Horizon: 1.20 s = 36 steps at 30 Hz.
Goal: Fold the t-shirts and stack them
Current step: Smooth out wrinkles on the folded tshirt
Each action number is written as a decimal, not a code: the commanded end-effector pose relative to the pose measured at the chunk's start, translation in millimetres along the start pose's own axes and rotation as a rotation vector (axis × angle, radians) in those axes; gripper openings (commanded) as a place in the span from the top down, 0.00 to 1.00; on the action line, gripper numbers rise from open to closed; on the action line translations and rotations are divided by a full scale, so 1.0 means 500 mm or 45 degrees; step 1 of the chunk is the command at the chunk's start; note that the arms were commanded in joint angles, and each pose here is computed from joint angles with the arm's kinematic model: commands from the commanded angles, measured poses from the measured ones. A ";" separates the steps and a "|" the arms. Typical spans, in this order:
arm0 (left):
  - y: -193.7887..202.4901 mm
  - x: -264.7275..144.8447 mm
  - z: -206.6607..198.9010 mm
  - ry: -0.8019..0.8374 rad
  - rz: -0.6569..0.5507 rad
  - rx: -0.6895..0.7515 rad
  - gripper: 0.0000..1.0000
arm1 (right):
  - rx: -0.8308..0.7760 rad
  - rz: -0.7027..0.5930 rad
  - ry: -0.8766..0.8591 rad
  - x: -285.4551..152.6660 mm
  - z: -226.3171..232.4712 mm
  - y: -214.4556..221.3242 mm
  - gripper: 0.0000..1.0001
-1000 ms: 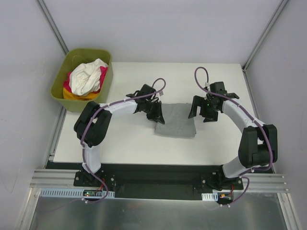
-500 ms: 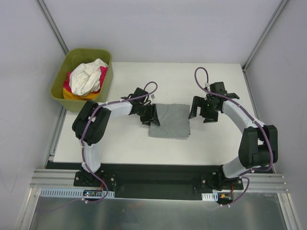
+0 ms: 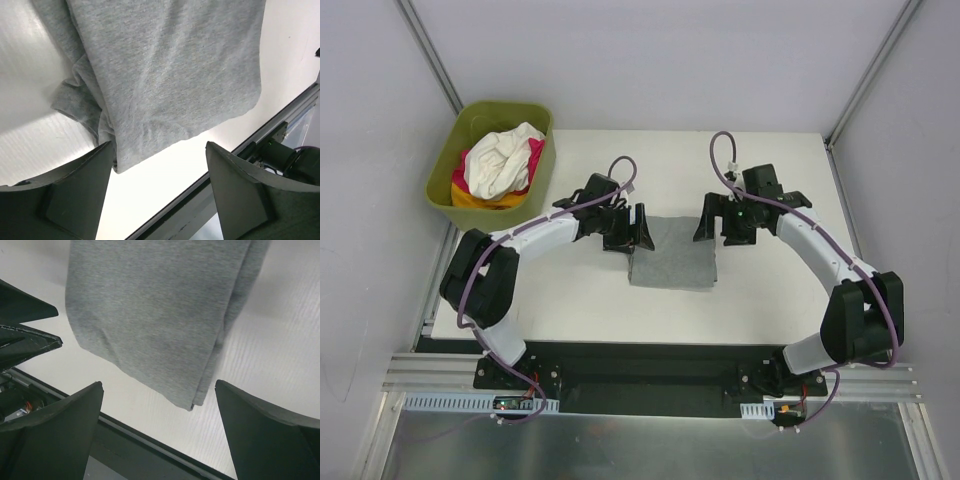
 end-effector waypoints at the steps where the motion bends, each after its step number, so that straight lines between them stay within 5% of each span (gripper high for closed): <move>1: 0.006 -0.023 0.022 -0.144 -0.027 0.005 0.25 | -0.043 -0.059 -0.108 -0.015 0.050 -0.023 0.02; 7: 0.013 0.004 0.044 -0.173 0.046 -0.058 0.21 | -0.038 -0.027 -0.115 0.001 0.052 -0.017 0.02; 15: -0.017 0.064 0.065 -0.213 0.083 -0.091 0.36 | -0.053 0.018 -0.182 0.030 0.088 -0.022 0.02; 24: -0.012 0.109 0.074 -0.155 0.177 -0.136 0.74 | -0.043 0.083 -0.218 0.069 0.096 -0.015 0.01; 36: 0.042 0.133 0.054 -0.029 0.231 -0.191 0.76 | 0.082 0.243 -0.166 0.134 0.025 0.048 0.01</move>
Point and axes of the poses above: each gripper's point midway between its finger pads, its own x axis out along the fingers, its own z axis along the line the jaws close on, y = z × x, the point moved 6 cm from there along -x, back along the fingers, and after that the axes turned 4 degrees about x, right-handed, at the moved point
